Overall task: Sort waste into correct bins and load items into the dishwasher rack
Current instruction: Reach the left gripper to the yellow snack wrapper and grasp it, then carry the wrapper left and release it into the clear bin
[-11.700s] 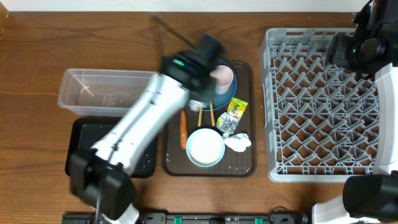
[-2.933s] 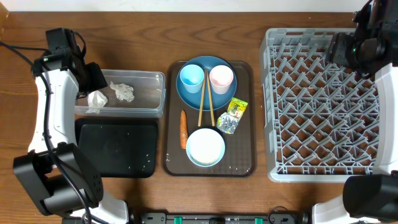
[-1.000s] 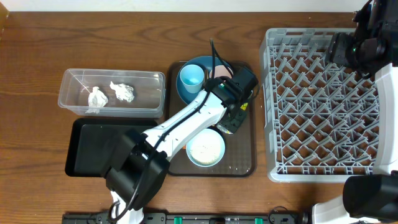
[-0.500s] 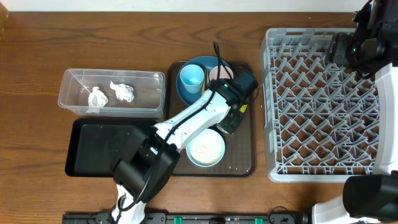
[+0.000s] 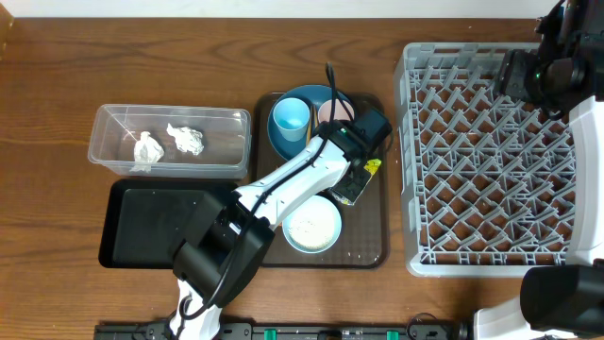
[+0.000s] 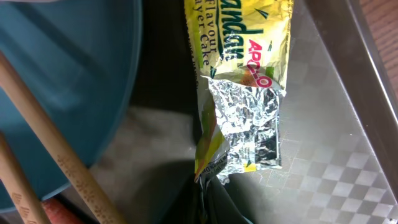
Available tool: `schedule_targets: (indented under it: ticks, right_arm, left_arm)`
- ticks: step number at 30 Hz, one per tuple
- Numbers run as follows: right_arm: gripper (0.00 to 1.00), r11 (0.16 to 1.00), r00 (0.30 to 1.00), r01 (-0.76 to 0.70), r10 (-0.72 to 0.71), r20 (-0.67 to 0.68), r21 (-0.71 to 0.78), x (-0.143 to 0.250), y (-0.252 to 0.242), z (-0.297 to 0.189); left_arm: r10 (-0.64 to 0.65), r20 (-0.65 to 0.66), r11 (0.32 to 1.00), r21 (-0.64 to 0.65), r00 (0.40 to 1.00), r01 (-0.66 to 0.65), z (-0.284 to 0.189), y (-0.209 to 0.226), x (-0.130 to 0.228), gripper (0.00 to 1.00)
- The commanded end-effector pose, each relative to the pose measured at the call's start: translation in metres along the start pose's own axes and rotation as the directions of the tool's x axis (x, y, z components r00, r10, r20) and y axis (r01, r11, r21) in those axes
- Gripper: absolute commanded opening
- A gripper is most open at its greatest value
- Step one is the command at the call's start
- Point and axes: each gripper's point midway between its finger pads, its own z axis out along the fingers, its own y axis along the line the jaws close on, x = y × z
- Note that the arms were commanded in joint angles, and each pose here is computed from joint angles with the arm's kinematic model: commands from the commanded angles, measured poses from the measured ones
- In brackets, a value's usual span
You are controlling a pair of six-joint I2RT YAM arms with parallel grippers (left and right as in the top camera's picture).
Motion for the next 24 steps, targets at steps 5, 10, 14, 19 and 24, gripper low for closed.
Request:
schedule_targets:
  ticks: [5,10,14,19,24]
  right_arm:
    - [0.71,1.000,1.000,-0.016,0.016,0.018,-0.002,-0.005,0.000,-0.005]
    - [0.71,1.000,1.000,-0.016,0.016,0.019,-0.002,-0.005,0.000,-0.005]
    - [0.71,1.000,1.000,-0.016,0.016,0.025,-0.003,-0.007,0.000,-0.005]
    - [0.71,1.000,1.000,-0.016,0.016,0.025,-0.003,-0.007,0.000,-0.005]
    - [0.71,1.000,0.999,-0.016,0.016,0.028,-0.004,-0.008,0.000,-0.005]
  left_arm:
    - [-0.007,0.126,0.989,0.148,0.992,-0.012,-0.057,-0.022,-0.020,0.06]
    - [-0.041,0.323,0.987,0.158,0.945,-0.011,-0.131,-0.010,-0.041,0.07]
    - [-0.127,0.454,0.989,0.122,0.882,0.080,-0.183,0.034,-0.045,0.07]
    - [-0.260,0.554,0.952,0.010,0.791,0.306,-0.228,0.129,-0.025,0.08]
    - [-0.458,0.542,0.838,-0.001,0.705,0.546,-0.234,0.210,0.013,0.09]
